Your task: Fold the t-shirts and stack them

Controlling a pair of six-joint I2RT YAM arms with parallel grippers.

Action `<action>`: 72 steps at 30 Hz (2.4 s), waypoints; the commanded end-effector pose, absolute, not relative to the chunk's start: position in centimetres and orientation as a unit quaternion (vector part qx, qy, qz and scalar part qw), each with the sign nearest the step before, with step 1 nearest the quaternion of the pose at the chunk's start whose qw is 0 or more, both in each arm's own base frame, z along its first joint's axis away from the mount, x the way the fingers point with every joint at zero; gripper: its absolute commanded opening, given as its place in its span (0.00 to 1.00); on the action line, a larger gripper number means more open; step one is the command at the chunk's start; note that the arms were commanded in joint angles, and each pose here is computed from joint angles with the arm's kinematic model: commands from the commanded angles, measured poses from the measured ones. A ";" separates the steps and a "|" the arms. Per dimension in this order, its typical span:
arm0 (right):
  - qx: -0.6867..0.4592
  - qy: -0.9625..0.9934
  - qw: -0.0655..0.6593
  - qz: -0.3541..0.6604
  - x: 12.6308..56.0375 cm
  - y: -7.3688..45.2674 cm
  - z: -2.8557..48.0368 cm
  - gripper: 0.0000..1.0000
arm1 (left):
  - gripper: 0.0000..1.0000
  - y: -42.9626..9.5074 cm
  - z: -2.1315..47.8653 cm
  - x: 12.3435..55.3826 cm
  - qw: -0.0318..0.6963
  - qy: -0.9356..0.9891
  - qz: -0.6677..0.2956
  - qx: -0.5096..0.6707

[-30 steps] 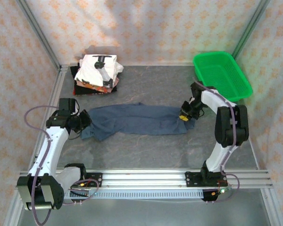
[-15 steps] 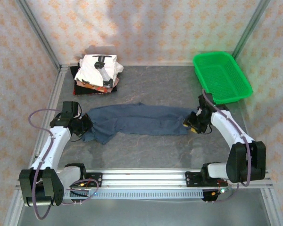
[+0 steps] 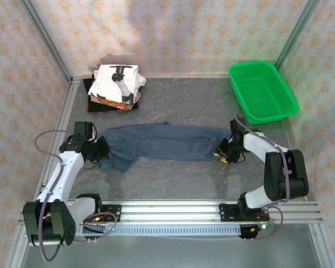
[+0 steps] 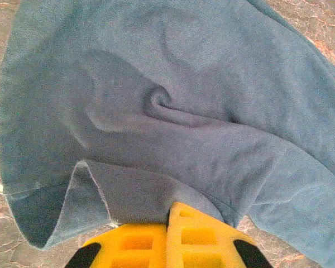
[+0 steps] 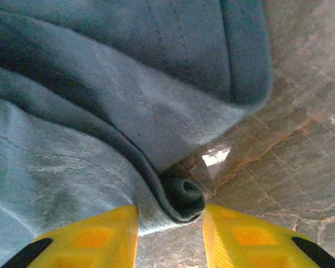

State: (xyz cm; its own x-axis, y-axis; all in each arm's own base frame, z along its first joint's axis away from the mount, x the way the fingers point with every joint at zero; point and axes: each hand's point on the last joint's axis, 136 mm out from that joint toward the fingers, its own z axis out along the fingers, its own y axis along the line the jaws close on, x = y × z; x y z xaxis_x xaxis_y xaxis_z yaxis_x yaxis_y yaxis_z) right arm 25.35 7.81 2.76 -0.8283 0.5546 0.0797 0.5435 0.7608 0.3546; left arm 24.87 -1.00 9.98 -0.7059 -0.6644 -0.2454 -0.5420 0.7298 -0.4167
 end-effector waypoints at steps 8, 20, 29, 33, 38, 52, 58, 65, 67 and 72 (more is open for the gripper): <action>0.305 0.937 0.028 0.169 26.2 7.0 1.9 0.32 | 0.00 -1.0 9.9 23.8 0.195 0.913 -0.149 -0.327; 0.309 0.930 0.095 0.172 27.5 6.3 8.5 0.00 | 0.00 -1.1 13.5 24.9 0.227 0.902 -0.168 -0.327; 0.253 0.894 0.280 0.243 28.5 6.4 29.8 0.00 | 0.00 -0.7 33.0 30.1 0.411 0.840 -0.216 -0.280; 0.225 0.875 0.337 0.264 32.3 6.5 36.7 0.00 | 0.00 -0.8 40.5 34.2 0.468 0.810 -0.245 -0.255; 0.209 0.858 0.386 0.266 38.7 5.6 42.3 0.00 | 0.00 -0.6 47.7 40.2 0.526 0.771 -0.270 -0.236; 0.235 0.706 0.498 0.445 51.3 -1.0 52.3 0.00 | 0.00 -1.1 58.8 51.0 0.630 0.645 -0.389 -0.187; 0.225 0.661 0.536 0.475 49.7 -3.2 56.6 0.00 | 0.00 1.2 62.0 49.5 0.669 0.603 -0.395 -0.183; 0.224 0.673 0.541 0.453 46.5 -5.1 57.1 0.00 | 0.00 3.2 65.9 45.1 0.706 0.573 -0.381 -0.167; 0.219 0.683 0.536 0.446 45.7 -5.0 56.8 0.00 | 0.00 2.8 65.9 44.0 0.707 0.585 -0.366 -0.156; 0.200 0.713 0.525 0.420 42.7 -3.7 55.9 0.00 | 0.00 2.6 66.6 39.9 0.723 0.601 -0.309 -0.144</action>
